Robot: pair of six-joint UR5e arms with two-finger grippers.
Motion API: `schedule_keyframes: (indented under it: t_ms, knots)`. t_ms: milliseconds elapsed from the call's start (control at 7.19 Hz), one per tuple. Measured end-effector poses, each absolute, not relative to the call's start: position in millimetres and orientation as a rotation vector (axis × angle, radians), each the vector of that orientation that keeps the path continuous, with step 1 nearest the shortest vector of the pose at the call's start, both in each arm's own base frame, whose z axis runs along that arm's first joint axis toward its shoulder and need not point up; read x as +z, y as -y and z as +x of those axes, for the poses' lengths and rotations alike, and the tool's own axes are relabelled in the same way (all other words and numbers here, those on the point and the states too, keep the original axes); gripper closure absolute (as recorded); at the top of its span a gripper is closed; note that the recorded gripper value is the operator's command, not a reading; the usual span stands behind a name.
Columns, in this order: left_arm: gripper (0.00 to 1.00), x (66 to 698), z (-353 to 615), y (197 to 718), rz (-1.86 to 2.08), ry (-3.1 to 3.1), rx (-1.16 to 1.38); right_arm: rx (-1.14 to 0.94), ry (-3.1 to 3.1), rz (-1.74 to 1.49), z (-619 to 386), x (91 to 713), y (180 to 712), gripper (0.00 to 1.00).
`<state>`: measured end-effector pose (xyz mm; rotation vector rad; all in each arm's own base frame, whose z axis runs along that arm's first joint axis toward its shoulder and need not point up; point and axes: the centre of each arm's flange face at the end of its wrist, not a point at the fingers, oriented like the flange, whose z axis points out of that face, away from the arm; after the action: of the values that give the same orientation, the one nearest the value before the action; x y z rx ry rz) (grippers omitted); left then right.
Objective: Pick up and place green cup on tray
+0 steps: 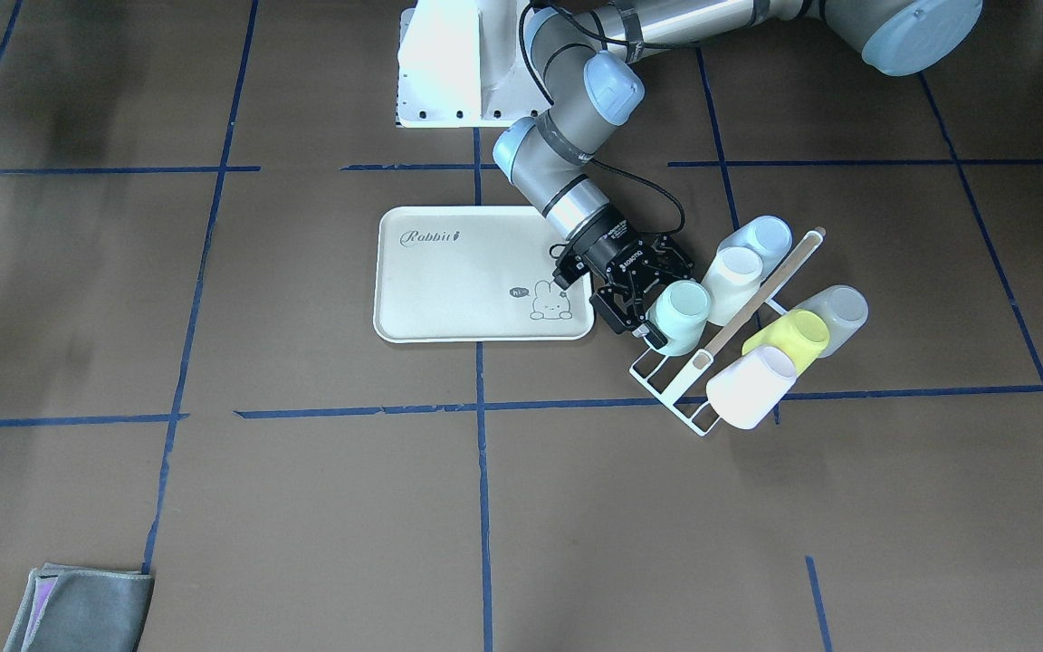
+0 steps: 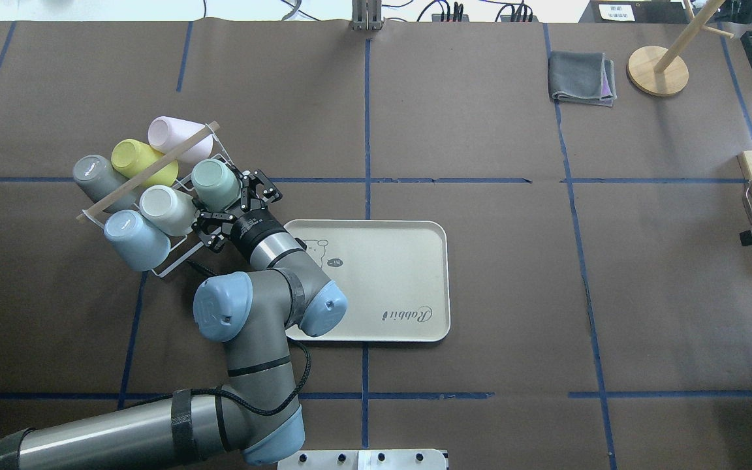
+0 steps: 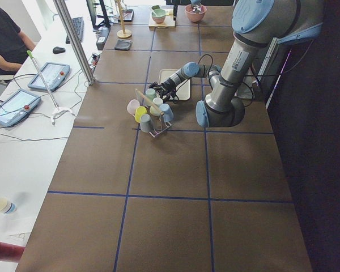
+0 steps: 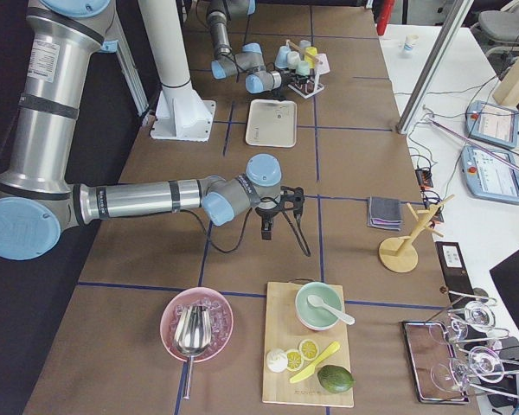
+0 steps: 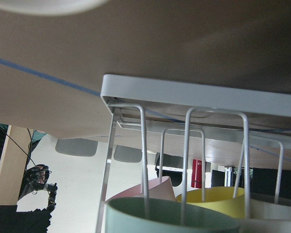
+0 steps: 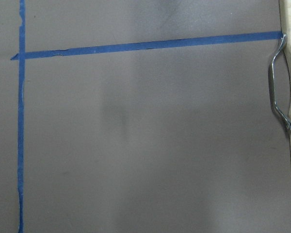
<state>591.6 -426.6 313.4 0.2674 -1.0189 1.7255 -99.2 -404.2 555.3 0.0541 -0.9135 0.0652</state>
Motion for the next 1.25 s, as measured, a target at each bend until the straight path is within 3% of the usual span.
schedule_keyframes:
  t_ms: [556,1251]
  knots:
    - [0.35,298,573,435,0.296,1.007,1.690,0.067,0.914,0.054,-99,555,405,0.00]
    - [0.36,246,483,405,0.504,0.926,1.592,0.068,0.912,0.051,-101,557,407,0.00]
